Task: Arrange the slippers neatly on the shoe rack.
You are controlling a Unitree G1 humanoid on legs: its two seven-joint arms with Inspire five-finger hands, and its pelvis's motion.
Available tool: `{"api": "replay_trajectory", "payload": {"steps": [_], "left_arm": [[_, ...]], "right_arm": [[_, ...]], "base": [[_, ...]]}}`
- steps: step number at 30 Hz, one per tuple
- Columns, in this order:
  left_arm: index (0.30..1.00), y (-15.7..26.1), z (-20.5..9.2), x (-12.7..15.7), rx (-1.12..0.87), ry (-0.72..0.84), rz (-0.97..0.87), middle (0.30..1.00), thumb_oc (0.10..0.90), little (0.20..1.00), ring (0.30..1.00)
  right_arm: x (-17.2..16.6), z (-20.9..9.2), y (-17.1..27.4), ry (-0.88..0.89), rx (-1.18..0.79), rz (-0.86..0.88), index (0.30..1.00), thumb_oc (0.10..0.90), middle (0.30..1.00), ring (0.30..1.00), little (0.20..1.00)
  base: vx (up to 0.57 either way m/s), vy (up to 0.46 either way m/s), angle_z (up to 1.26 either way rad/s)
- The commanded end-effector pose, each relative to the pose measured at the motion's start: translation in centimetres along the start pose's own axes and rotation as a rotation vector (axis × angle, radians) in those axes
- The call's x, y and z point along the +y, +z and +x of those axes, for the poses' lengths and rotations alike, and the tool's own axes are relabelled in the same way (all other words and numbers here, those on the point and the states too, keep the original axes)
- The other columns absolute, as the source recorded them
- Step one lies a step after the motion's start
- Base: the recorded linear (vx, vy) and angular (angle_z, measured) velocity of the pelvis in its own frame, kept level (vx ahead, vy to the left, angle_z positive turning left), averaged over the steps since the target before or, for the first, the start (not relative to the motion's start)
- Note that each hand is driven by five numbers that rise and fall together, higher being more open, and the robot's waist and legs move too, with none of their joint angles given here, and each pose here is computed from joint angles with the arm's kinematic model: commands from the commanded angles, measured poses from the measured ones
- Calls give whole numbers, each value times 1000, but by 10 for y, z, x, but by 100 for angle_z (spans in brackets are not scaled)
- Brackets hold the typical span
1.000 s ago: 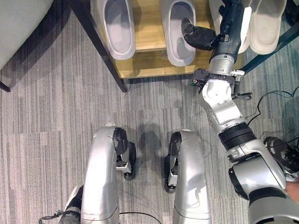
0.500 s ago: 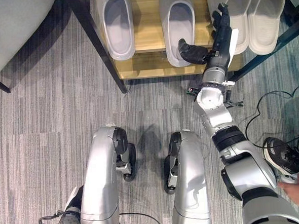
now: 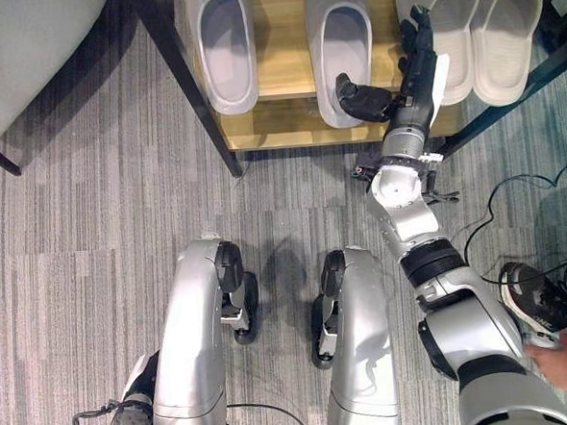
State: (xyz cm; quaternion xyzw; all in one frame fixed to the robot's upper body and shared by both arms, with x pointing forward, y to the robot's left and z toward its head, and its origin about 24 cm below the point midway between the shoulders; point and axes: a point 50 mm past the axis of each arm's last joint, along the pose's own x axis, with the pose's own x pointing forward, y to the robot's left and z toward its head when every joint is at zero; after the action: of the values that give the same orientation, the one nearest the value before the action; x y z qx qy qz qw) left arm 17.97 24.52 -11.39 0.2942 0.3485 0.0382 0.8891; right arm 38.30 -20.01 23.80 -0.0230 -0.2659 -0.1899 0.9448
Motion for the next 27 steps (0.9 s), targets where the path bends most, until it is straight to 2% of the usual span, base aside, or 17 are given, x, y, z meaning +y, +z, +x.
{"api": "replay_trajectory", "payload": {"steps": [1,27], "left_arm": [[900,-32,-18,-20,82,-35,59,900,800,900,900],[900,-35,-20,-20,81,-30,97,900,800,900,900]], "right_arm": [[19,15,84,42,-337,108,900,800,900,900,900],[52,1,89,132,-386,38,900,800,900,900,900]], "base": [[0,0,0],[0,0,0]]}}
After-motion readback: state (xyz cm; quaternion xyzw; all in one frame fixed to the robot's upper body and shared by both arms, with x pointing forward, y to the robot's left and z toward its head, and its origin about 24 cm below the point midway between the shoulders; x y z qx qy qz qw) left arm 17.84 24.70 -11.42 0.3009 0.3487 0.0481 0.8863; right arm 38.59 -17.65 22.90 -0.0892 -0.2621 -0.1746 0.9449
